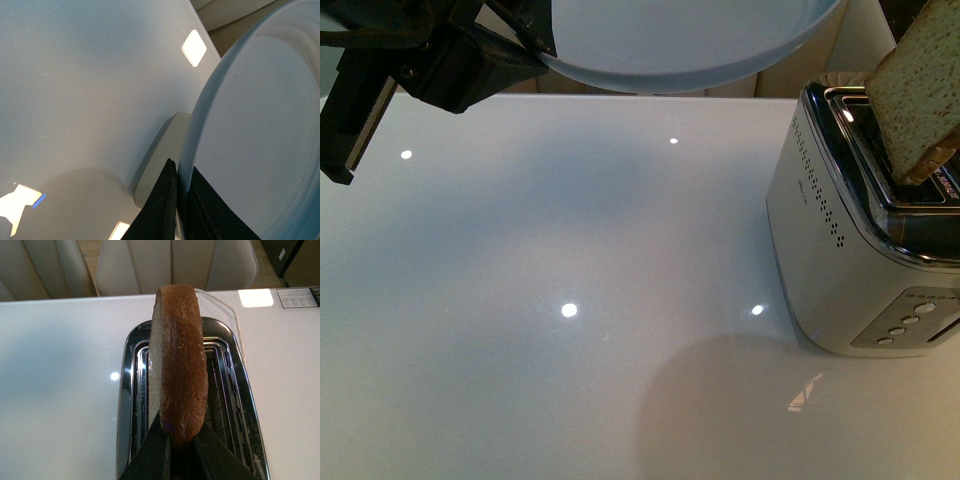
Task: Left arm holds plate, right arm toasts bread
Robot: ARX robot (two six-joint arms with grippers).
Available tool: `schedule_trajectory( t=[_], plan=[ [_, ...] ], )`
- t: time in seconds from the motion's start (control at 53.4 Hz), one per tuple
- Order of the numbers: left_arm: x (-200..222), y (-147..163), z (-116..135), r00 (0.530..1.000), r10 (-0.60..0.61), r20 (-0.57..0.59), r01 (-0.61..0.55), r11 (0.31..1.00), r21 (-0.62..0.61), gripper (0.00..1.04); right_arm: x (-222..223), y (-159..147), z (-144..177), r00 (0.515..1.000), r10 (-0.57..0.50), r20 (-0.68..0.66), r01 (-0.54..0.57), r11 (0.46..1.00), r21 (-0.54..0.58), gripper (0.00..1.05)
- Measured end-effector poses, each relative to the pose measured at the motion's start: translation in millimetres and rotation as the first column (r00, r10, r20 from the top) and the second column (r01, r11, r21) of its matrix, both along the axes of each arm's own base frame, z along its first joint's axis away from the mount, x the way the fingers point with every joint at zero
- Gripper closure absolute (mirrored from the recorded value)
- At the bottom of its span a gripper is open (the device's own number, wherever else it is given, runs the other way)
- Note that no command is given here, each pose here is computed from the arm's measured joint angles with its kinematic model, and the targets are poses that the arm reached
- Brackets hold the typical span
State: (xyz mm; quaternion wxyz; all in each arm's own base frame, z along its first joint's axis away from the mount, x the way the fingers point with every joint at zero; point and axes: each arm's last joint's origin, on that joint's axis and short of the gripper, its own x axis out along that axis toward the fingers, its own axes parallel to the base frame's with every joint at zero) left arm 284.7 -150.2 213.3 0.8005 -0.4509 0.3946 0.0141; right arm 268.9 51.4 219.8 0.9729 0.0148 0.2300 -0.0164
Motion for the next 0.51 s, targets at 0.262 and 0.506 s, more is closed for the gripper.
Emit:
schedule_trajectory(
  t=[0.262, 0.506],
  plan=[
    [0, 0, 0, 1.0, 0.0, 0.0, 0.0, 1.0, 0.0, 1.02, 3, 0, -7, 0.999, 0.001, -0.032, -0.002, 1.0, -0.028, 1.02],
    [0, 0, 0, 1.0, 0.0, 0.0, 0.0, 1.0, 0.0, 1.02, 8, 2, -16, 0.996, 0.006, -0.084, -0.009, 0.999, -0.038, 1.02]
  ],
)
